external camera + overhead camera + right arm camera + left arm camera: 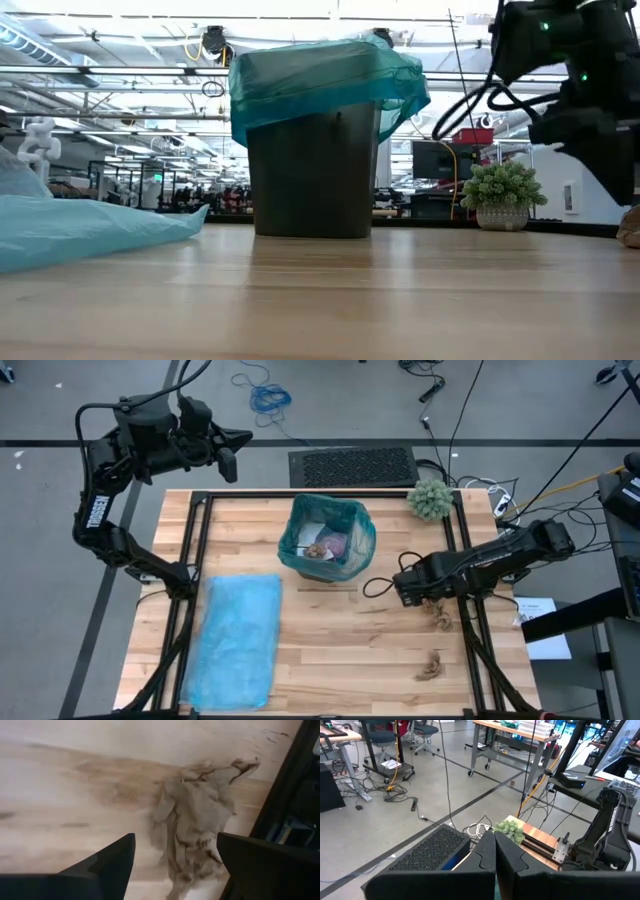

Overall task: Place trash/remove bag and relplace
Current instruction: Put the brown napkin into the trash bin

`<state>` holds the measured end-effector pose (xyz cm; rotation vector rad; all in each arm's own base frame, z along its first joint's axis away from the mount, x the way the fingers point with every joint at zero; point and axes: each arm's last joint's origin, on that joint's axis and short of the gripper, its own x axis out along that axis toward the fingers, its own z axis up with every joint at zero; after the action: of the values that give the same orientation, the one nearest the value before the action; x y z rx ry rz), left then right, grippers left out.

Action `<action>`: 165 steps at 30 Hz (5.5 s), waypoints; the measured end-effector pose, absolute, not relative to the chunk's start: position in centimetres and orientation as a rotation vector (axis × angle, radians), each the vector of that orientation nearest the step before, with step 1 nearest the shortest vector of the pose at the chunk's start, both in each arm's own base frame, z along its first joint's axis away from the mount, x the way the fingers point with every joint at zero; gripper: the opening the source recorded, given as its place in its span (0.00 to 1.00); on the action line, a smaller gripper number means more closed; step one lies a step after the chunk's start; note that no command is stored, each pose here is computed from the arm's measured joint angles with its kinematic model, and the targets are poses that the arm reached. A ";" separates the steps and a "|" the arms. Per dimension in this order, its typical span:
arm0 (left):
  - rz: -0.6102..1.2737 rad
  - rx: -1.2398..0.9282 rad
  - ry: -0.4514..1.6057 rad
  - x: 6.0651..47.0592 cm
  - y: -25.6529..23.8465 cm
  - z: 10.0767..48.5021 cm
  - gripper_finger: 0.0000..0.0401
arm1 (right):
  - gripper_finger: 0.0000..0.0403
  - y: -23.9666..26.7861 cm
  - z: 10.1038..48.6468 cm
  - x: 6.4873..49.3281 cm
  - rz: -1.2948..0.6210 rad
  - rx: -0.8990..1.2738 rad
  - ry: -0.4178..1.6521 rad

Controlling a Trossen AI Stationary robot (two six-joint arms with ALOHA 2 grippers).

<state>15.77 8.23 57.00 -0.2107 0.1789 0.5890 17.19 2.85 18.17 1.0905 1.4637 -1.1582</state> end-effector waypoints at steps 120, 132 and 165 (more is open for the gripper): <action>0.617 -0.218 0.205 16.1 8.9 56.6 0.00 | 0.45 -12.3 39.6 38.3 -0.164 0.457 0.737; 0.624 -0.217 0.204 16.1 8.9 56.6 0.00 | 0.30 -11.2 39.2 38.2 0.009 0.202 0.800; 0.641 -0.224 0.240 16.0 8.9 56.3 0.00 | 0.00 -11.1 31.0 39.5 0.372 -0.154 1.262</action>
<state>16.01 8.86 56.30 -0.2236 0.2398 0.6406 39.46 -11.14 30.98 -0.1538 1.2620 0.3721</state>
